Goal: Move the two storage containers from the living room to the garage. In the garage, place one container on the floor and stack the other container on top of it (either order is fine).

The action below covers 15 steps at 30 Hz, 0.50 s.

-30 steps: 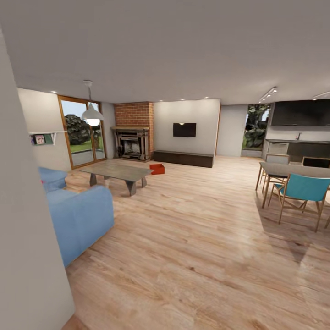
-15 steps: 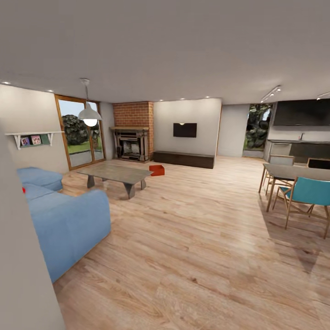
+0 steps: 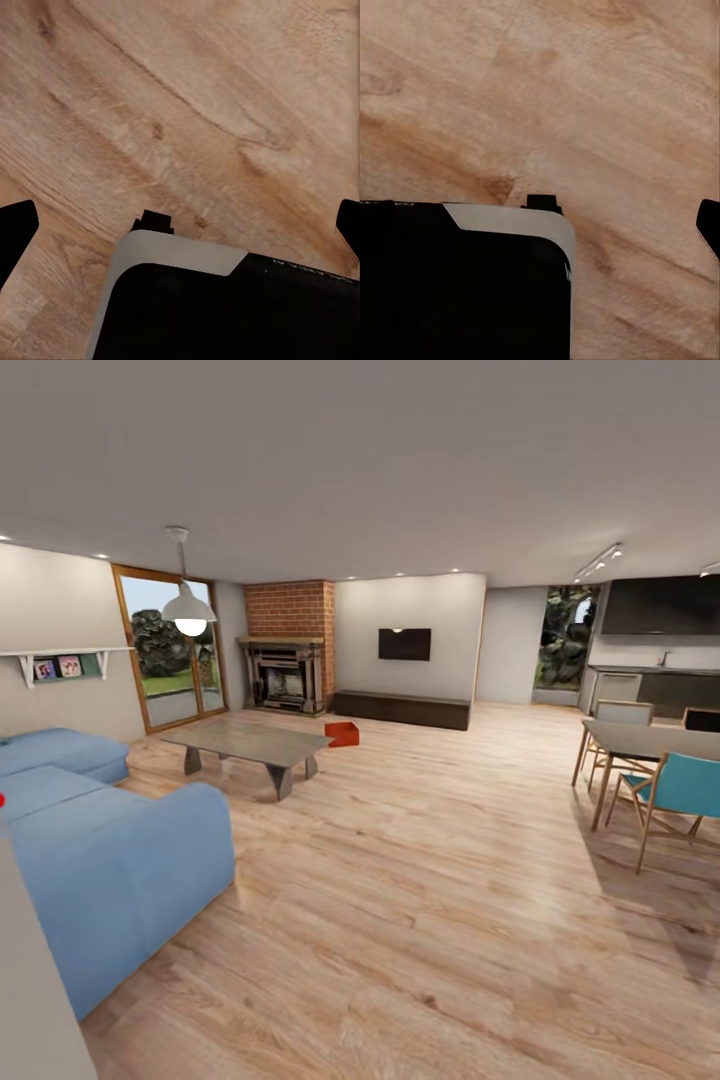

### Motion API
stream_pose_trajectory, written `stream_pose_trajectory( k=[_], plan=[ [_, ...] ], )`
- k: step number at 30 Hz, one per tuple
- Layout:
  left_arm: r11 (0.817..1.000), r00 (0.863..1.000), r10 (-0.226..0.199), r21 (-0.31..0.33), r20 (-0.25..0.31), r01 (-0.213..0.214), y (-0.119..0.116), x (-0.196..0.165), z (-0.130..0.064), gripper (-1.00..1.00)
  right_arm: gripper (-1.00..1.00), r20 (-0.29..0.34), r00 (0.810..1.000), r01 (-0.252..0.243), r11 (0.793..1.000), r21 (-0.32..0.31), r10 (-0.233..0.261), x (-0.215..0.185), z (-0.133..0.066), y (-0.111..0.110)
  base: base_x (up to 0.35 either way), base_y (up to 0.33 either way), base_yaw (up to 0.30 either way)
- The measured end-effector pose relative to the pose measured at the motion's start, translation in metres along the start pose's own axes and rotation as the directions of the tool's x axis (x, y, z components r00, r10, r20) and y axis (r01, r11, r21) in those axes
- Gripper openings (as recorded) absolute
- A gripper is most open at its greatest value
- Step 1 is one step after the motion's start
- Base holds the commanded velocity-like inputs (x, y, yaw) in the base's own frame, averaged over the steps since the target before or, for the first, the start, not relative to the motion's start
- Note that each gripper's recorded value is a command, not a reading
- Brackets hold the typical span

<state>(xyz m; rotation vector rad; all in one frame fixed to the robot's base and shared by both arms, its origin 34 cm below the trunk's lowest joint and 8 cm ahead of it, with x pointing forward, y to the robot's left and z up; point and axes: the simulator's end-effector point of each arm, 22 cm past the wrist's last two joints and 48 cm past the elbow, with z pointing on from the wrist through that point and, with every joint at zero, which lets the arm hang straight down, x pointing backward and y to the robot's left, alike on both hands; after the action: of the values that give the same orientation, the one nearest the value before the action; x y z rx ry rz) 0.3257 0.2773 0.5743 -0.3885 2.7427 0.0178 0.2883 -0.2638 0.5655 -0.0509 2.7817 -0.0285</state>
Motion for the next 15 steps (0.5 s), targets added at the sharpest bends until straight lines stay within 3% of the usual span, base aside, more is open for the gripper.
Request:
stream_pose_trajectory(
  k=[15],
  plan=[
    [1.0, 1.0, 0.0, 0.0, -0.002, 0.0, -0.0003, 0.0004, 0.0, 1.0, 1.0, -0.003, 1.0, 0.003, 1.0, -0.01, -0.003, 0.0006, 0.0, 0.0018, 0.322, 0.0, 0.0]
  ],
)
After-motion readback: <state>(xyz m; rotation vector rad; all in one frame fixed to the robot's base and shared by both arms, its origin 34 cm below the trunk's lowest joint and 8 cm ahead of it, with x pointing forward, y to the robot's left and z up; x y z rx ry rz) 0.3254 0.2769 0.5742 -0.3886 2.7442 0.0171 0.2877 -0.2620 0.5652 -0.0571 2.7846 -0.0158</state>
